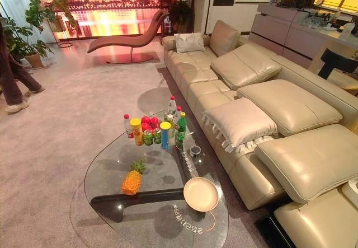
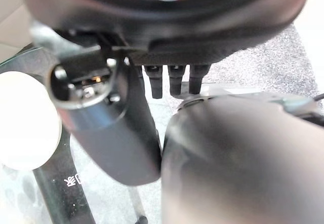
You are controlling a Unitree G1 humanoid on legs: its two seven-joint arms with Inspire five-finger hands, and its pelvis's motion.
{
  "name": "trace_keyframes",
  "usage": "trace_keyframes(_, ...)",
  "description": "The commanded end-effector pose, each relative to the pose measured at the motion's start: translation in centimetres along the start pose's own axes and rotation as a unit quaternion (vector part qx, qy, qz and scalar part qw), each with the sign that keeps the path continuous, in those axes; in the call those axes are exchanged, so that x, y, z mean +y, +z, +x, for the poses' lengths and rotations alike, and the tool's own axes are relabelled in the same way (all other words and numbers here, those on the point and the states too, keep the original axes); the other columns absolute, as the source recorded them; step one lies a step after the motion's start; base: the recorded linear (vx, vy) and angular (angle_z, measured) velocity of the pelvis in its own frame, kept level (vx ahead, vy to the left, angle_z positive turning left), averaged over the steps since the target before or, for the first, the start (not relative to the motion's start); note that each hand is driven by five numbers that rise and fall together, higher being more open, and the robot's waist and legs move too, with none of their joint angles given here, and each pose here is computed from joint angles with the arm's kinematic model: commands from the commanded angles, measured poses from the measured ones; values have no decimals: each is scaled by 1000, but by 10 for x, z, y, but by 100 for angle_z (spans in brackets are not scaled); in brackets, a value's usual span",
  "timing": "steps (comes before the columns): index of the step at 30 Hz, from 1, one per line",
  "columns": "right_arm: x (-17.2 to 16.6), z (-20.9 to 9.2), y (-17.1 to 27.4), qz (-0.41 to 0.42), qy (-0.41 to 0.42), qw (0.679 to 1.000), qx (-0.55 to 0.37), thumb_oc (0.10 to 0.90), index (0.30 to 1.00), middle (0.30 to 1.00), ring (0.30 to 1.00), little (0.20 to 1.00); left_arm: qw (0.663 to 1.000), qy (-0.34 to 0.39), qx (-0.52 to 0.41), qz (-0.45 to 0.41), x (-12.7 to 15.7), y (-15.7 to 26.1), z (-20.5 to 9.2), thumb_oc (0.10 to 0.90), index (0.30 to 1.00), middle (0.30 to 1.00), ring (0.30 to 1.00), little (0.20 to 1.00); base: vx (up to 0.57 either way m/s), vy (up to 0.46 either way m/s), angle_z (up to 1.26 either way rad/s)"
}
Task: Pick up the fruit to the plate
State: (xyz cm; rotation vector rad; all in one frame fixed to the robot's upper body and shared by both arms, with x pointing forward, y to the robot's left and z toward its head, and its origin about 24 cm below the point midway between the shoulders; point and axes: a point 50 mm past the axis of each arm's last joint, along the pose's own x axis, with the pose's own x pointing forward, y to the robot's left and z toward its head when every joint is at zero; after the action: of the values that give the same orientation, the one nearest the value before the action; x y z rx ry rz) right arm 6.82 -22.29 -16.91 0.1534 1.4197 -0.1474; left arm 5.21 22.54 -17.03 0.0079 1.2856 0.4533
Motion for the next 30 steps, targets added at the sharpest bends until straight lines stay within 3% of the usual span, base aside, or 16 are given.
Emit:
trace_keyframes(1, 3, 1, -15, -39, 5, 998, 51, 800, 900, 900, 900, 900, 999, -11, -35, -3, -16, 33, 2, 800, 900, 900, 900, 900, 0, 0, 0)
trace_keyframes(30, -1, 0, -14, -38, -2, 998, 54, 800, 900, 900, 900, 900, 998, 28, -50, -2, -7, 34, 2, 800, 900, 900, 900, 900, 0, 0, 0)
